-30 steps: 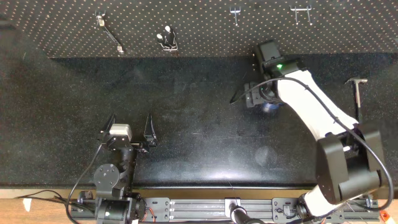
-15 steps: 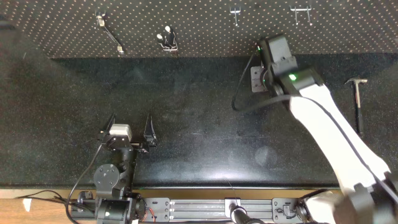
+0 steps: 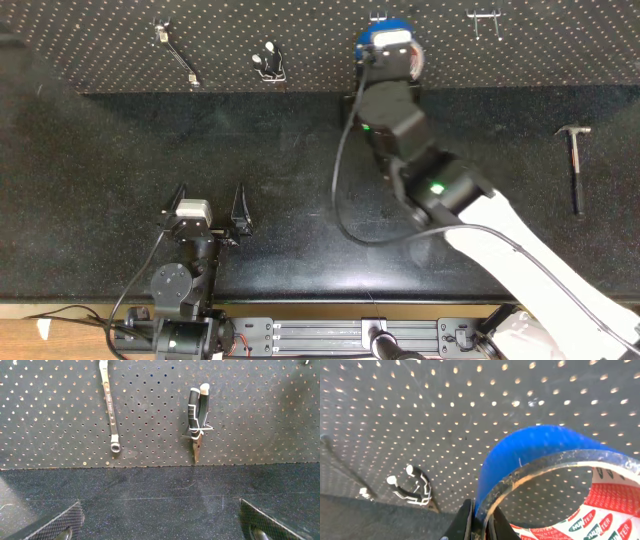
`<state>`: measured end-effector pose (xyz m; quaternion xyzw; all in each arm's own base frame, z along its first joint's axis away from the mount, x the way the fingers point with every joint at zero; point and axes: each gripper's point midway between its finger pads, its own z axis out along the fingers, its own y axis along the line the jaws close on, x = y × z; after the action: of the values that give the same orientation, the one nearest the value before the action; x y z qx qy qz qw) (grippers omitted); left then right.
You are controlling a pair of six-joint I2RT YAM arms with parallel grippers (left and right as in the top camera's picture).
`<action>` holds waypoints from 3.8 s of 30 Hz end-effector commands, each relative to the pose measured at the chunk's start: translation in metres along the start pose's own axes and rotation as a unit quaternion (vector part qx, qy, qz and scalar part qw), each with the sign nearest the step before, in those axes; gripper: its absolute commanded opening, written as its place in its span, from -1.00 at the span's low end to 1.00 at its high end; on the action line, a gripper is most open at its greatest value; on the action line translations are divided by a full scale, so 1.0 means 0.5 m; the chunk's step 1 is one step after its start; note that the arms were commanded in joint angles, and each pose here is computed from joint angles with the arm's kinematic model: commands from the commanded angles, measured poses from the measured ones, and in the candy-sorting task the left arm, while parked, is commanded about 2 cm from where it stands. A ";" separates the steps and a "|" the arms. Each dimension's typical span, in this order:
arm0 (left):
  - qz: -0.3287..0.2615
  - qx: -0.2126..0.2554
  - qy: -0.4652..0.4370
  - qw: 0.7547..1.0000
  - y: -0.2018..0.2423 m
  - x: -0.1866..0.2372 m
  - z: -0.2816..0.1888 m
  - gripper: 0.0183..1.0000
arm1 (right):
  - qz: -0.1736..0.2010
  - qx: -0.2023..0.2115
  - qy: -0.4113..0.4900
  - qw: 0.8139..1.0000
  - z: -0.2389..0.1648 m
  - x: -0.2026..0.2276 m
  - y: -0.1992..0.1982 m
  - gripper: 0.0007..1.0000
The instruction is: Place Tools Onto Pegboard
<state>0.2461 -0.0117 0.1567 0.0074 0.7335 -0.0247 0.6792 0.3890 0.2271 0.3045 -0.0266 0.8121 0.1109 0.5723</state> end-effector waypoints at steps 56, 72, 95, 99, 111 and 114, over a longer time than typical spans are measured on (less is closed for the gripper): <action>0.005 -0.005 0.000 1.000 0.003 0.001 -0.001 0.99 | -0.066 0.081 0.124 0.987 -0.008 0.120 -0.091 0.84; 0.005 -0.005 0.000 1.000 0.003 0.001 -0.001 0.99 | 0.000 0.181 0.455 0.872 -0.290 0.298 -0.623 0.85; 0.005 -0.005 0.000 1.000 0.003 0.001 -0.001 0.99 | 0.013 0.109 0.563 0.819 -0.239 0.531 -0.861 0.85; 0.005 -0.005 0.000 1.000 0.003 0.001 -0.001 0.99 | 0.018 0.103 0.570 0.815 -0.232 0.552 -0.864 0.85; 0.005 -0.005 0.000 1.000 0.003 0.001 -0.001 1.00 | 0.016 0.104 0.569 0.815 -0.223 0.560 -0.870 -0.31; 0.005 -0.005 0.000 1.000 0.003 0.001 -0.001 0.99 | 0.016 0.103 0.569 0.815 -0.223 0.560 -0.870 -0.84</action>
<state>0.2462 -0.0111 0.1568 0.0063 0.7333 -0.0235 0.6794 0.2668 -0.1988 0.0182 -0.0129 0.9998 -0.0068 0.0121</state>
